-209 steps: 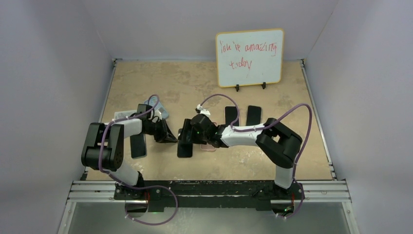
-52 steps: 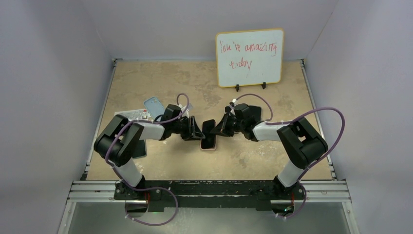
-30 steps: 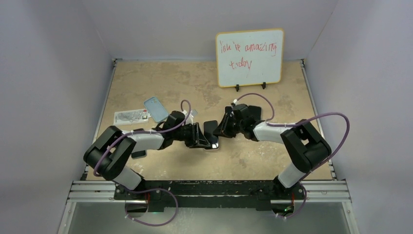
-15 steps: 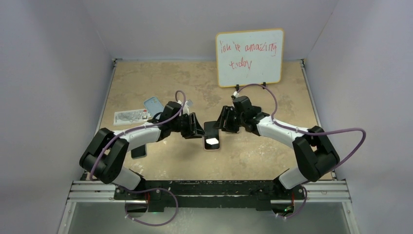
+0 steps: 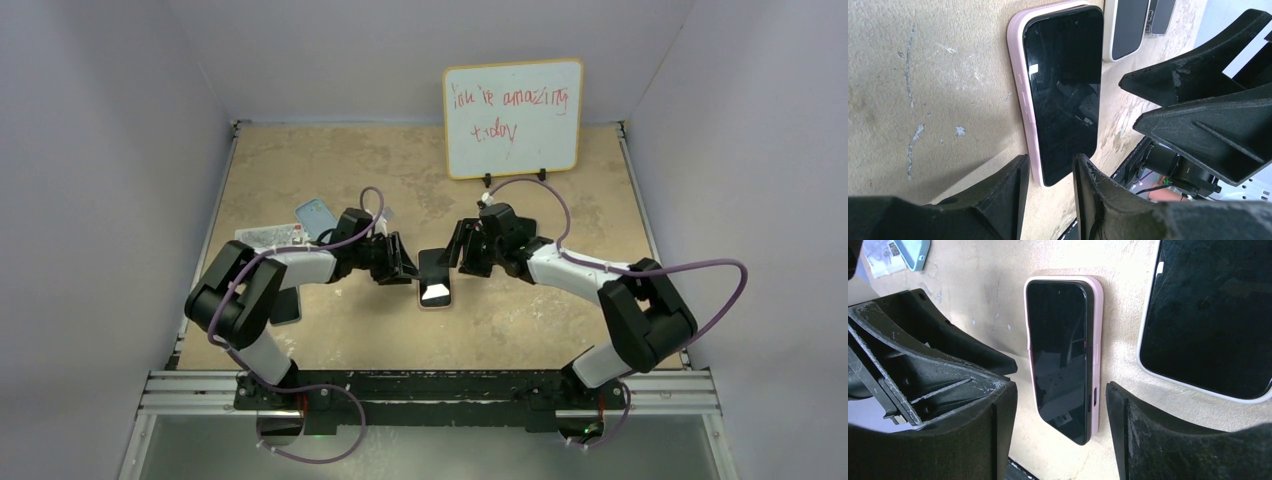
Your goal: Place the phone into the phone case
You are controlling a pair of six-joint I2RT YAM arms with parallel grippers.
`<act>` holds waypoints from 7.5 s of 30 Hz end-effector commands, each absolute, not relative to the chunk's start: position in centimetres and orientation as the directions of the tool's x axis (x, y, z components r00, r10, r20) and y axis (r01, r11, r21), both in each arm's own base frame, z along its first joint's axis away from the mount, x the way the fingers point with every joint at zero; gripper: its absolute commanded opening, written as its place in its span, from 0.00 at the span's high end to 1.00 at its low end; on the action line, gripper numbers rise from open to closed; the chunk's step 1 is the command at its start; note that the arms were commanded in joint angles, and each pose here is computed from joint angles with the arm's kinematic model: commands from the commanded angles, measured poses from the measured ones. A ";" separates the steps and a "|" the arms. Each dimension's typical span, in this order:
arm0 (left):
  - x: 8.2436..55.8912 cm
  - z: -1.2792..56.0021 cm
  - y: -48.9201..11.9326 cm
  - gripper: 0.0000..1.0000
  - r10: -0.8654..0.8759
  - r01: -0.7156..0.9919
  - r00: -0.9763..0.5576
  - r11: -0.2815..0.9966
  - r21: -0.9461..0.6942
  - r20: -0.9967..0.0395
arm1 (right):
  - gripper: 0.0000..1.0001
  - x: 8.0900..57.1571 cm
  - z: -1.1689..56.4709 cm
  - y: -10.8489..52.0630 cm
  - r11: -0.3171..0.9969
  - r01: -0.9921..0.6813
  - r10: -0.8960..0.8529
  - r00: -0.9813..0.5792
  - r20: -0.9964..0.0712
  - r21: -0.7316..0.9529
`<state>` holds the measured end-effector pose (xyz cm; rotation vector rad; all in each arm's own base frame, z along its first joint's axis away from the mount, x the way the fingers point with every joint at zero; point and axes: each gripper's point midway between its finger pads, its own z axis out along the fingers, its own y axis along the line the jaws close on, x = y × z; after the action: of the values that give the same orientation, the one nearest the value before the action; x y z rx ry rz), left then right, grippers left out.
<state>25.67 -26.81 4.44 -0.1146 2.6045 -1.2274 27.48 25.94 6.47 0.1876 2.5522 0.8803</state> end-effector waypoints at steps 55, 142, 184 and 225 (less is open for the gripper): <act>23.9 3.8 -25.7 0.82 -0.123 0.106 -0.962 0.652 -0.751 -0.243 | 0.56 25.2 8.5 32.1 0.482 -0.052 0.330 -0.914 -0.236 0.875; 21.2 29.5 -25.2 1.00 -0.279 0.502 -0.838 -0.053 -0.863 -0.470 | 0.37 18.7 25.4 30.9 0.124 -0.447 0.297 -0.835 -0.463 0.886; 21.9 25.0 -25.3 1.00 -0.143 0.604 -0.773 0.135 -0.786 -0.618 | 0.53 18.1 23.7 31.7 0.165 -0.343 0.274 -0.885 -0.377 0.925; 18.1 21.6 -27.2 1.00 0.033 0.565 -0.823 0.149 -0.811 -0.567 | 1.00 20.2 29.0 28.2 0.434 -0.506 0.290 -0.705 -0.647 0.745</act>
<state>16.51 -27.12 22.22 0.6065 1.9700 -1.8331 19.59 28.61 25.82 -0.1717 2.0512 1.3676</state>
